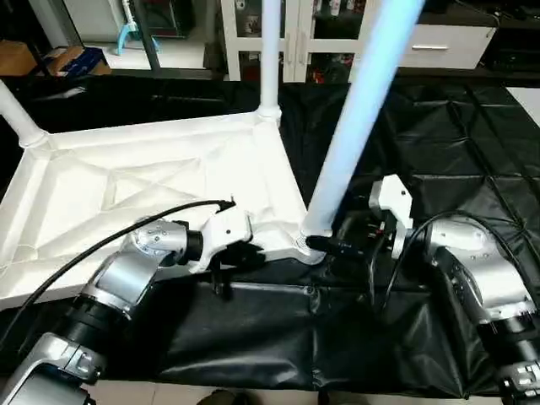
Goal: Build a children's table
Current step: Rotate leg to tighten
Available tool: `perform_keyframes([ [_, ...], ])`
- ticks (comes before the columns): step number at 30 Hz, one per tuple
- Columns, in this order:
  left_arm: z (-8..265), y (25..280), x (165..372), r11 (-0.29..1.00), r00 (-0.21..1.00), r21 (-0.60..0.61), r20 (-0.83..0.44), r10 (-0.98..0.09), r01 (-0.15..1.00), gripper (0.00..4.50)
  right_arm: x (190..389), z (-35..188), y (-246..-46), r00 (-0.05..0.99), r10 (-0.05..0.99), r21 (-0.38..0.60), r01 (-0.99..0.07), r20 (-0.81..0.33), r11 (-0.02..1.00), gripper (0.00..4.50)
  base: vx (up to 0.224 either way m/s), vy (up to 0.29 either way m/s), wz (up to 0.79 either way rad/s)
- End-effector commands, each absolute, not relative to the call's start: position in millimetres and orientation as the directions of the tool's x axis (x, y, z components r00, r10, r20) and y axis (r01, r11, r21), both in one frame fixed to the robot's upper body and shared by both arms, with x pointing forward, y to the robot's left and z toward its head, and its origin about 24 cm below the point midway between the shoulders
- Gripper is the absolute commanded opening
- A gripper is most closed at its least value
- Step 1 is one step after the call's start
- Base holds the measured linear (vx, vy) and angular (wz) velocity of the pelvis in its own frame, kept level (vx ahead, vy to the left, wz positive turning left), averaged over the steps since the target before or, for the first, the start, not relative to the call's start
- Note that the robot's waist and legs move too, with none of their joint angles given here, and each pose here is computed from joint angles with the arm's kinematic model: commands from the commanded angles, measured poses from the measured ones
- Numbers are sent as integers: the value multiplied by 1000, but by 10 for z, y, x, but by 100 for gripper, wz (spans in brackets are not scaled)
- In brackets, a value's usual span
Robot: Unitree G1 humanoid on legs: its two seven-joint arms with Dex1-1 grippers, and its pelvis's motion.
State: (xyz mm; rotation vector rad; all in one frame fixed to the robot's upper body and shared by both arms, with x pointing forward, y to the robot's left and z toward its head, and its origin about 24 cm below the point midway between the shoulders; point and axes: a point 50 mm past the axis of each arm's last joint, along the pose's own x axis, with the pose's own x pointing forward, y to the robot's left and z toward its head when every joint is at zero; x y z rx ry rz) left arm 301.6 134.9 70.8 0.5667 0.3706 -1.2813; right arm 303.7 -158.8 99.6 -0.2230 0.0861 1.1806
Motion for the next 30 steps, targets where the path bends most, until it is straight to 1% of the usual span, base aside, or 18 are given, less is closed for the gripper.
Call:
perform_keyframes([
  [1,471,1333,2881,130,167,104,-632,-757,986,0,3061,1025,-1574,366,913,-144,-928,-180,344,389,0,0,0],
  [3,471,1336,2876,129,166,104,-634,-755,986,0,3075,1027,-1568,359,916,-148,-930,-181,335,363,0,0,0],
  [5,469,1340,2870,127,165,104,-637,-753,986,0,3084,1039,-1564,354,918,-155,-931,-179,329,354,0,0,0],
  [8,467,1349,2856,127,163,103,-640,-751,987,0,3099,1078,-1567,348,922,-164,-932,-168,322,320,0,0,0],
  [11,463,1352,2851,126,162,102,-642,-750,987,0,3106,1086,-1567,344,925,-165,-934,-162,318,300,0,0,0],
  [13,462,1352,2849,126,161,101,-642,-749,987,0,3104,1082,-1564,337,927,-164,-936,-163,312,276,0,0,0],
  [16,461,1350,2846,124,159,99,-644,-748,987,0,3080,1044,-1562,307,934,-158,-947,-184,280,263,0,0,0],
  [20,459,1347,2842,119,154,99,-647,-746,988,0,3046,993,-1577,269,937,-153,-959,-224,239,216,0,0,0],
  [21,459,1346,2840,117,153,99,-648,-746,988,0,3042,987,-1579,266,937,-153,-960,-228,235,216,0,0,0],
  [23,458,1342,2838,115,151,99,-649,-746,988,0,3042,985,-1580,265,937,-153,-960,-227,235,198,0,0,0],
  [27,457,1336,2834,113,149,97,-649,-746,989,0,3050,987,-1572,266,939,-149,-960,-219,238,191,0,0,0],
  [30,456,1328,2831,113,147,95,-649,-746,989,0,3048,977,-1563,255,944,-127,-964,-208,232,190,0,0,0],
])
